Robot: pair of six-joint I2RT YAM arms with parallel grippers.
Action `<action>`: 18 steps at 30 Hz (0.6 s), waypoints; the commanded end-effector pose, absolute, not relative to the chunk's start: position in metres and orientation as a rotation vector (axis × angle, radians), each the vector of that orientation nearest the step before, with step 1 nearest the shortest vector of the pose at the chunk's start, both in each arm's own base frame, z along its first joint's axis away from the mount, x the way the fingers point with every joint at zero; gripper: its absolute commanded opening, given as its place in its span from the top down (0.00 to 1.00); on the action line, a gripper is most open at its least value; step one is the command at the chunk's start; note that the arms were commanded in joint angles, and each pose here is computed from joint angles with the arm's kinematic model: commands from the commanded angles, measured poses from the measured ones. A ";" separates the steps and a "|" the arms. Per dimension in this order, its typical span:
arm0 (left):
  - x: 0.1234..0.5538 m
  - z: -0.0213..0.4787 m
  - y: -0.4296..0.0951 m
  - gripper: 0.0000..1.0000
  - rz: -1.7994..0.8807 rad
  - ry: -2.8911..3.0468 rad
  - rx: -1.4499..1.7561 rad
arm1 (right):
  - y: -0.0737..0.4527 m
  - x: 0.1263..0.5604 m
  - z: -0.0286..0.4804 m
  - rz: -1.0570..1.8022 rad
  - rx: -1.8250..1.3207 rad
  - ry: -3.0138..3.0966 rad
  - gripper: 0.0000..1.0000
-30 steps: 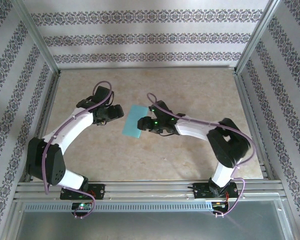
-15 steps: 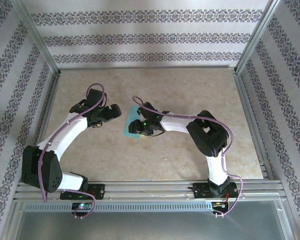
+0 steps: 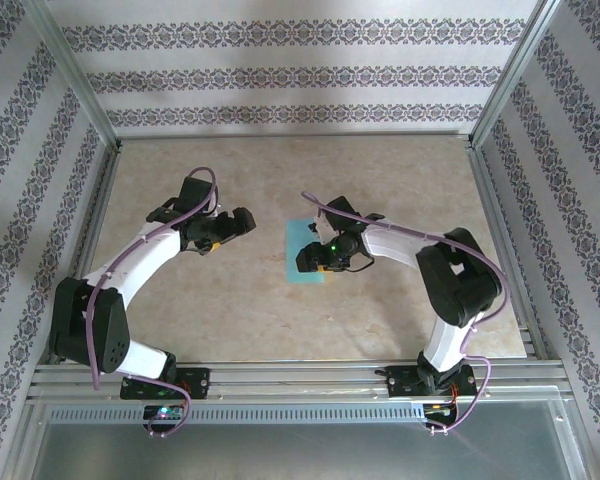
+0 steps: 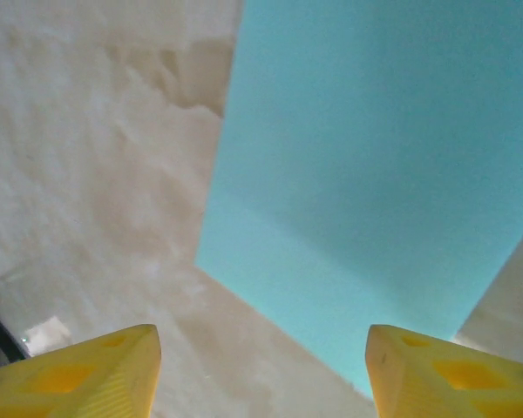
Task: Fold a paper plane with a square sheet of paper (pick it up from the middle)
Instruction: Move the paper to the center of the table.
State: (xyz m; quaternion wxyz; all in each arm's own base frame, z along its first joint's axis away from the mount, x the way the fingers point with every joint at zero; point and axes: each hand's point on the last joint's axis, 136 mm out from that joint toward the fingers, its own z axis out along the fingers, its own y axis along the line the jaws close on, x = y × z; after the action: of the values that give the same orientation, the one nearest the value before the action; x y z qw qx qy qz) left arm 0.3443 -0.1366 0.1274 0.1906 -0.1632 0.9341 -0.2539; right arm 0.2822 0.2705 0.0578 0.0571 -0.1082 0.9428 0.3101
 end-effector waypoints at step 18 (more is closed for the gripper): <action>0.313 0.080 -0.224 0.10 -1.111 2.741 -0.499 | 0.266 0.316 0.030 0.771 0.160 2.854 0.42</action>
State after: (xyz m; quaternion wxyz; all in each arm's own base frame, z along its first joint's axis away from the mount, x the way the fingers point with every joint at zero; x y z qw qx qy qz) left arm 0.3177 -0.2114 0.0866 0.0872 -0.1610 0.9141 -0.3617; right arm 0.3157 0.2664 0.0398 0.0942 0.0412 0.9575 0.2696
